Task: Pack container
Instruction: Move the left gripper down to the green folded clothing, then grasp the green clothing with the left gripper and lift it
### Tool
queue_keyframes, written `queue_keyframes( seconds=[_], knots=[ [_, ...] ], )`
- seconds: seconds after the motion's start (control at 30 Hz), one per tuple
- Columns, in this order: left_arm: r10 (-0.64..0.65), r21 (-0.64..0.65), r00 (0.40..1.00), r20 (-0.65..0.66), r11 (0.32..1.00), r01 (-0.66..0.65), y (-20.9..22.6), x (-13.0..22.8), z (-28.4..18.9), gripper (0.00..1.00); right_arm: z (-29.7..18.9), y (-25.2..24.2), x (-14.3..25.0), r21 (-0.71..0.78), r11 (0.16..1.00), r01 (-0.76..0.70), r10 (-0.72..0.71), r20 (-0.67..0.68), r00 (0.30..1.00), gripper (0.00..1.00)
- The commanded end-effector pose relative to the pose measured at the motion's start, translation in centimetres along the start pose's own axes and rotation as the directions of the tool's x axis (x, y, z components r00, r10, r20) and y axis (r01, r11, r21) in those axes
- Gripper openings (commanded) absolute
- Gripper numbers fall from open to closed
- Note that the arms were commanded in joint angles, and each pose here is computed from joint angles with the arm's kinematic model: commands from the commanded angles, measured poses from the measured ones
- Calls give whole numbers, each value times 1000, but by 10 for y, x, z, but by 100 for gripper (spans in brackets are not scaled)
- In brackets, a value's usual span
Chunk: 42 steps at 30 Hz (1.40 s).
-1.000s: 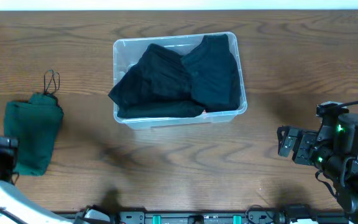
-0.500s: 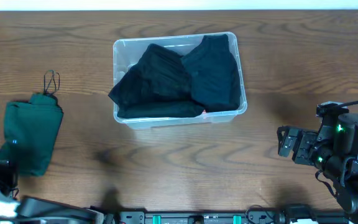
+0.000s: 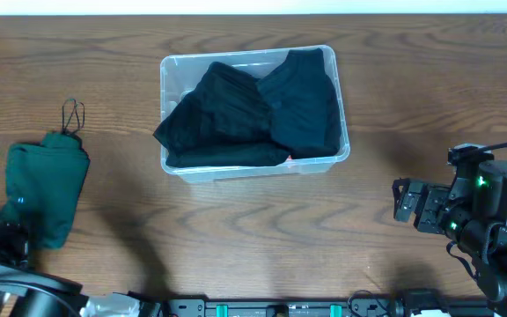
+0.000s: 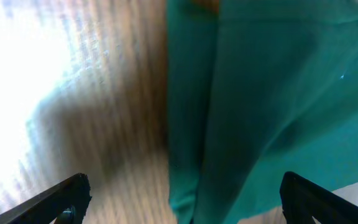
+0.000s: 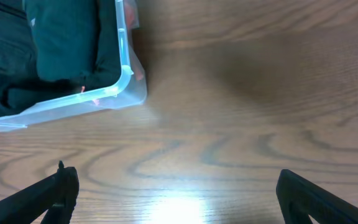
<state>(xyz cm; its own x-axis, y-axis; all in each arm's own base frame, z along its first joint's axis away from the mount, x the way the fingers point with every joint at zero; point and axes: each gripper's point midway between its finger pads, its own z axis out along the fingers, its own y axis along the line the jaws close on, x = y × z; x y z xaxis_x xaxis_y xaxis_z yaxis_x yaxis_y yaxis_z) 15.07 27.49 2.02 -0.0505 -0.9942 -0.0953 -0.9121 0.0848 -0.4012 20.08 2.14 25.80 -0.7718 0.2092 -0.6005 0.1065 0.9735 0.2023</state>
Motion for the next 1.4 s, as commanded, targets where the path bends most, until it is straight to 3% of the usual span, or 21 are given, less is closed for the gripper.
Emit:
queue_keyframes(
  seconds=[0.0, 0.43, 0.77, 0.9, 1.23, 1.37],
  knots=[
    [25, 51, 999, -20, 998, -24, -5, 2, 7, 98, 1, -3, 1, 11, 1000, 7, -7, -1, 1000, 99],
    [24, 179, 998, -66, 984, -12, -18, 2, 31, 98, 1, -3, 1, 11, 1000, 7, -7, -1, 1000, 99],
    [51, 174, 989, -141, 984, -26, -23, 19, 56, 100, 1, -3, 1, 11, 1000, 7, -7, -1, 1000, 99],
    [73, 174, 984, -165, 984, -44, -27, 25, 69, 85, 1, -3, 1, 11, 1000, 7, -7, -1, 1000, 99],
    [85, 174, 980, -180, 983, -53, -27, 28, 86, 9, 1, -3, 1, 10, 1000, 7, -7, -1, 1000, 99],
    [97, 215, 982, -164, 975, -60, -38, 19, 82, 6, 1, -3, 1, 11, 1000, 7, -7, -1, 1000, 99]
  ],
)
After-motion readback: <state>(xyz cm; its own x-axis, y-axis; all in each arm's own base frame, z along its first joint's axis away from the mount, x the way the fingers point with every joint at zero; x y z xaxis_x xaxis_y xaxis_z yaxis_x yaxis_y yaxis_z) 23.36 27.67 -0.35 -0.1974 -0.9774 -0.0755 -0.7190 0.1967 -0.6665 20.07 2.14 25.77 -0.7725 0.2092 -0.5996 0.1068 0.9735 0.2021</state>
